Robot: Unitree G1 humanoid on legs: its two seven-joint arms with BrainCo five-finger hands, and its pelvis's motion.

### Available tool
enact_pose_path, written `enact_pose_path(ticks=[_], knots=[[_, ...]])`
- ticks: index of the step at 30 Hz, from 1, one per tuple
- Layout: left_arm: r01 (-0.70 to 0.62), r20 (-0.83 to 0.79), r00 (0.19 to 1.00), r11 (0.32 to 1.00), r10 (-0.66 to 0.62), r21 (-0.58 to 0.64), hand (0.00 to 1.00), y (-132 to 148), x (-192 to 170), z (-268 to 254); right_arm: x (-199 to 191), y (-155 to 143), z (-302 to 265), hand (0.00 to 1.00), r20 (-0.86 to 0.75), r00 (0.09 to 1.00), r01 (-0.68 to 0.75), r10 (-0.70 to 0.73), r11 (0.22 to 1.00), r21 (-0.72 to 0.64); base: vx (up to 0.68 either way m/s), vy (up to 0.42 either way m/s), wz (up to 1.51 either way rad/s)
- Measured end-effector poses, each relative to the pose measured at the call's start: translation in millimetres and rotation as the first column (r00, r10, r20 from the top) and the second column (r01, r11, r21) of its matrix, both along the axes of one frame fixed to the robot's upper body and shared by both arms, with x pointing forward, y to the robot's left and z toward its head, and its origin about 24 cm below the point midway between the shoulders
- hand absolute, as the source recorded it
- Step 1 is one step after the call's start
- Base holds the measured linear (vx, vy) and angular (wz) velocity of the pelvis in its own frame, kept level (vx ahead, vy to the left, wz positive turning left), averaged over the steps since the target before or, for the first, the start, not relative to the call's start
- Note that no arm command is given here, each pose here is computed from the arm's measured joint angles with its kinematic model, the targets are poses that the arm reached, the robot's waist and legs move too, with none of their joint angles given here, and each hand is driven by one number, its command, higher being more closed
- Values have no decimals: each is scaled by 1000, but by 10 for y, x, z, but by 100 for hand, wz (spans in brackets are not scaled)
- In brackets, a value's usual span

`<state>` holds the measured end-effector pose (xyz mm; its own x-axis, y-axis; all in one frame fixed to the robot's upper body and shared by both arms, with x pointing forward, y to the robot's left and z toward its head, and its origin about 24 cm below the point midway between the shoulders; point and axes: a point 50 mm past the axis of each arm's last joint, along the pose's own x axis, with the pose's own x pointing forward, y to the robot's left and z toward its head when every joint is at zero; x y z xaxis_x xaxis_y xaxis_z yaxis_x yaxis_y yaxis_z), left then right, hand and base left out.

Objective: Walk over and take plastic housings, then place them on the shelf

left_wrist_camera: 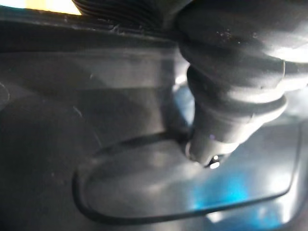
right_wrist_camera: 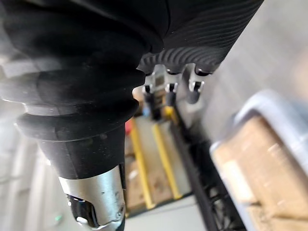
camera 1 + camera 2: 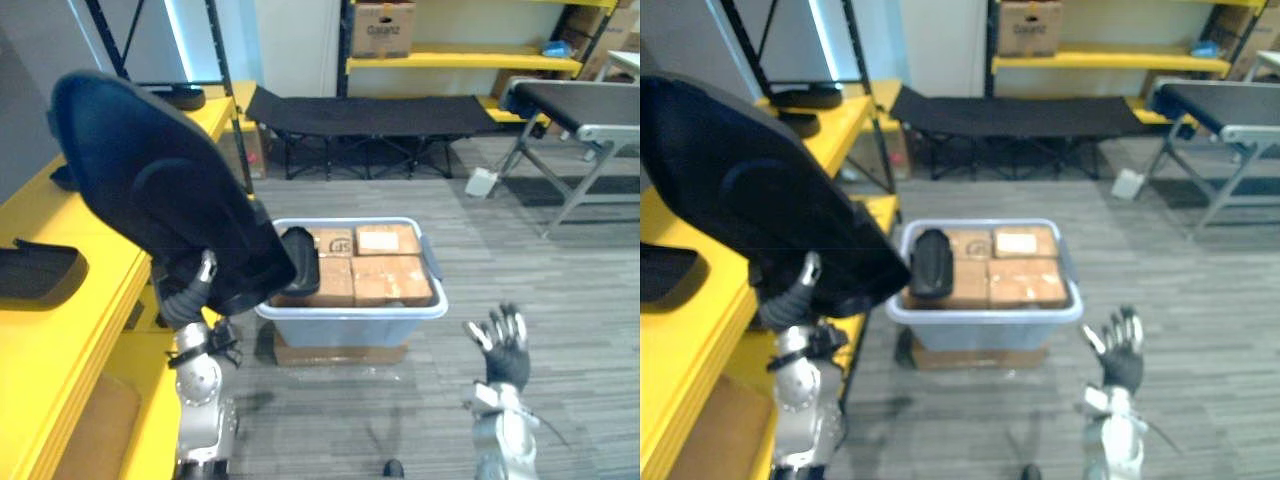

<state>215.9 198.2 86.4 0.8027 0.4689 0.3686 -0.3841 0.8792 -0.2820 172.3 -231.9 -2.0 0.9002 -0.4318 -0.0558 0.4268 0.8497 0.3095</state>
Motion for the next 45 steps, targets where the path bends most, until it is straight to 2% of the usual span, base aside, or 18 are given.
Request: enact_pose_path(ticks=[5,8,14,18,20,25,35,38,42,45], knots=[[-139,10,990,990,139,-3,100,218,-146,37,155,102,105,0,77,995,-65,66,998,-15,-25,13,27],[-265,43,963,964,265,-4,100,423,-286,121,369,306,113,0,83,984,-157,159,987,-30,13,22,70],[-539,58,842,841,536,51,100,860,-852,199,650,793,54,0,36,928,-368,370,928,-65,34,38,76],[-623,22,781,778,624,80,100,957,-1145,121,727,933,82,0,36,904,-422,426,902,-95,22,9,64],[-650,3,759,758,651,64,100,1005,-1287,87,788,1018,123,0,28,891,-445,454,882,-154,-3,1,31],[-643,-3,765,764,644,42,100,1011,-1397,55,835,1134,179,0,22,887,-443,461,865,-236,0,0,3],[-491,69,870,869,488,54,100,843,-1213,186,773,1050,95,0,-25,896,-440,444,875,-205,-7,4,37],[-393,126,915,917,383,66,100,749,-1034,277,705,944,97,0,-10,908,-413,418,892,-183,31,-13,61],[-206,228,958,971,175,117,100,563,-684,465,601,693,51,0,-13,942,-335,336,931,-146,-6,-23,89],[-165,220,966,978,135,124,100,536,-591,459,615,655,112,0,27,935,-343,353,924,-169,-39,-80,-5]])
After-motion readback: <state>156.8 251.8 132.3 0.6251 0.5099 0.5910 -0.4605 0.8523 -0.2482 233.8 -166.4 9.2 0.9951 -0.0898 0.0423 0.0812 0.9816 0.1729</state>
